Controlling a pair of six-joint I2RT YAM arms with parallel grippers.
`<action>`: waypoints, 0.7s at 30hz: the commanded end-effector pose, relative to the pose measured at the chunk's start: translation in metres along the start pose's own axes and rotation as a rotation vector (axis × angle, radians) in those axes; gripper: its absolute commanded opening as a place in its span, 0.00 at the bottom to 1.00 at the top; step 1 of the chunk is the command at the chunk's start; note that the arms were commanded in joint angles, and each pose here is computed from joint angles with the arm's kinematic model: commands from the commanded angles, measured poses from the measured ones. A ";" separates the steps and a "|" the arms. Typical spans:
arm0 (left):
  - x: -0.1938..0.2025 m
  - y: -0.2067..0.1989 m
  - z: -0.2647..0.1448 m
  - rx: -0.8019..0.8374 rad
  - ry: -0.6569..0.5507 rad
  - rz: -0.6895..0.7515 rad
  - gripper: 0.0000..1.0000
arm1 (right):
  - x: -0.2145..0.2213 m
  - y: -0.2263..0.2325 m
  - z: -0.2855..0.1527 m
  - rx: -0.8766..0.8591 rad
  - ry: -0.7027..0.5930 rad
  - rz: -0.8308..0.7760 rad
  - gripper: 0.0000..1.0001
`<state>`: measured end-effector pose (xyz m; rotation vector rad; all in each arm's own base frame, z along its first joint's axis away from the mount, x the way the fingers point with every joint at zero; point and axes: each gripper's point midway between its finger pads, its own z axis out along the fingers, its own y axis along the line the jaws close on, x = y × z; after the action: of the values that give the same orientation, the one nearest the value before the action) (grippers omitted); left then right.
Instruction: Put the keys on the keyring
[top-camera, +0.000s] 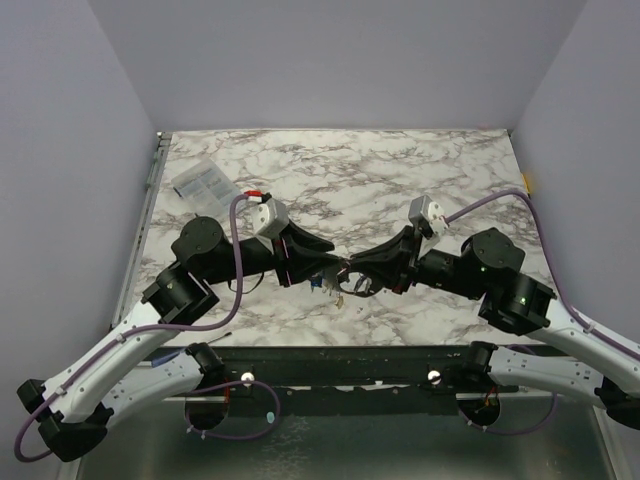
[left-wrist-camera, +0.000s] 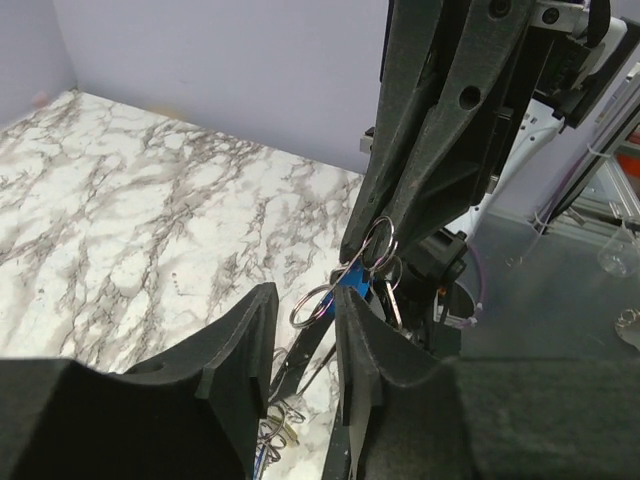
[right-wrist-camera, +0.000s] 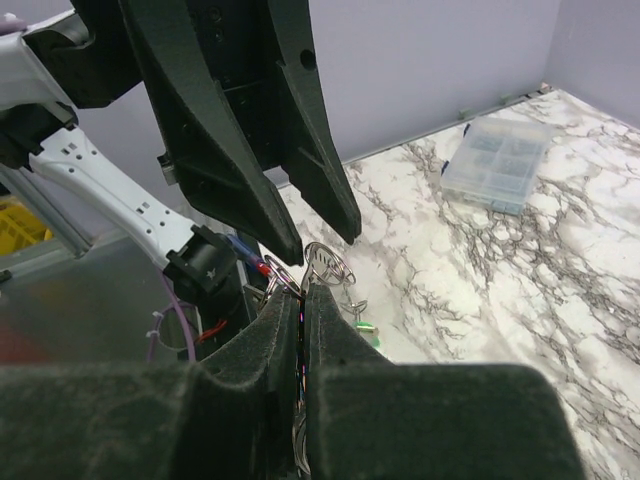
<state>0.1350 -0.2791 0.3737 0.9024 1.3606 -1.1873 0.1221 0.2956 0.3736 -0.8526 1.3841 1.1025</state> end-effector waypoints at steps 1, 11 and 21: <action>-0.019 -0.002 -0.011 -0.029 -0.058 0.054 0.38 | -0.029 0.010 -0.007 -0.030 -0.105 -0.017 0.01; -0.025 -0.016 -0.009 0.051 -0.061 0.058 0.41 | -0.022 0.012 -0.004 -0.048 -0.069 -0.004 0.01; -0.021 -0.020 -0.002 0.114 -0.054 0.094 0.47 | -0.022 0.012 0.001 -0.040 -0.048 0.029 0.01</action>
<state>0.1277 -0.2795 0.3810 0.9448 1.3065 -1.2018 0.1213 0.2980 0.3694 -0.8524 1.4067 1.1175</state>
